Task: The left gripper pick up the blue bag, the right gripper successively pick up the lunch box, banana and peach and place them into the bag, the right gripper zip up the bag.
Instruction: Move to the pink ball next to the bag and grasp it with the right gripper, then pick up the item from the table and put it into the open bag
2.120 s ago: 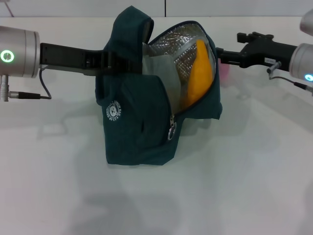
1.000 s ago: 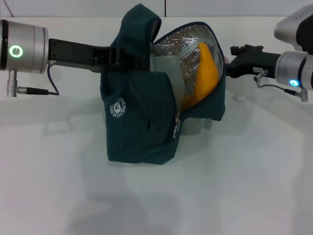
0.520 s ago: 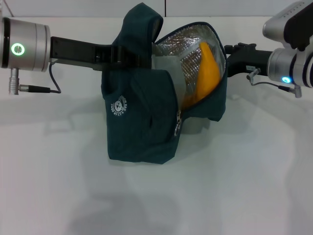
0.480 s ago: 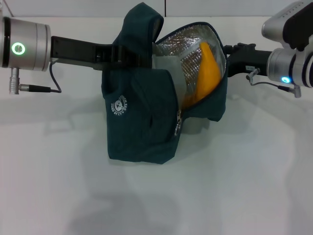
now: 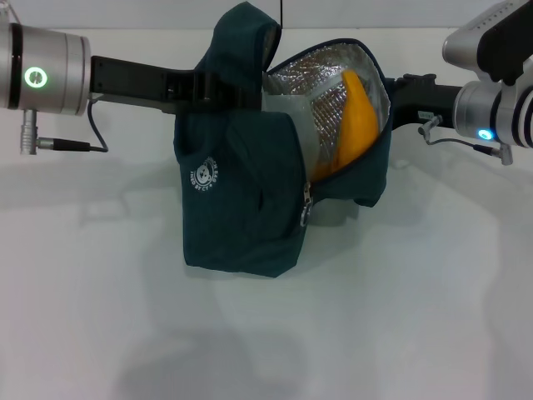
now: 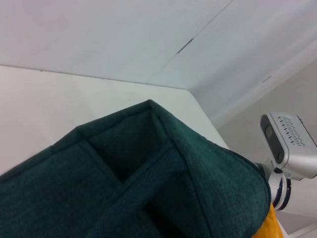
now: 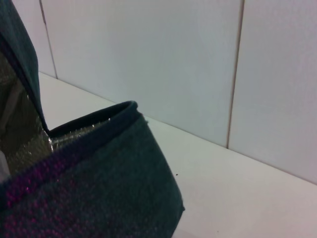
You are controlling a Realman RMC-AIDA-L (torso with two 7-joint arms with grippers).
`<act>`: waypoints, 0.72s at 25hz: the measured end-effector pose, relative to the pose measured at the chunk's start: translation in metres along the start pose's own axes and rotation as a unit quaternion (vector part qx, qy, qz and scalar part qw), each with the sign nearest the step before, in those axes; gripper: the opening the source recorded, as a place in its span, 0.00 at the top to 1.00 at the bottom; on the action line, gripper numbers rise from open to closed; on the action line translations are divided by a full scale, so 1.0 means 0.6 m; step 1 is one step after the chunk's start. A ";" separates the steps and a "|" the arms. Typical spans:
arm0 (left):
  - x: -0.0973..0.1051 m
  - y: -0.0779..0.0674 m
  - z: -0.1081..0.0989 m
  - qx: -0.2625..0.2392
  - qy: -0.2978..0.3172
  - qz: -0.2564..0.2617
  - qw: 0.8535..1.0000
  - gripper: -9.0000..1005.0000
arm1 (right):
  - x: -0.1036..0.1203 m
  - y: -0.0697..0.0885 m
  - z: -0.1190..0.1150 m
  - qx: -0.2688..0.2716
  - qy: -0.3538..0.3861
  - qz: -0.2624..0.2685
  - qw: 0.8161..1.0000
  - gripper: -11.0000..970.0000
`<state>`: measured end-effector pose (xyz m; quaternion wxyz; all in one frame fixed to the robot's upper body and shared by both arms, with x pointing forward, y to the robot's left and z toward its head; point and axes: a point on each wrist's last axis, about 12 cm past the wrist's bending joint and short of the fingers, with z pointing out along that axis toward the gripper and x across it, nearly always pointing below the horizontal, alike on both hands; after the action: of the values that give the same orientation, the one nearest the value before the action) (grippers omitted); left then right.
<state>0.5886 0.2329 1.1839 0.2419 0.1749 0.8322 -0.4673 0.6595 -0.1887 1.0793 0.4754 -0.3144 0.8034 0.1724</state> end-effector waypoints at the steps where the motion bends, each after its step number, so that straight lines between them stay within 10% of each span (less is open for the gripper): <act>1: 0.000 0.000 0.000 0.000 0.000 0.000 1.000 0.95 | 0.000 0.000 0.000 0.000 0.000 0.000 1.000 0.21; 13: 0.003 0.003 -0.003 -0.002 -0.001 -0.002 1.000 0.95 | 0.001 -0.001 -0.005 -0.003 -0.010 0.004 1.000 0.44; 18: 0.004 0.004 -0.003 -0.002 -0.001 -0.004 1.000 0.95 | 0.008 -0.009 -0.014 0.005 -0.017 0.009 1.000 0.72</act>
<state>0.5871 0.2358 1.1817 0.2413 0.1710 0.8337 -0.4664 0.6561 -0.1993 1.0790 0.4890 -0.3022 0.7987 0.1781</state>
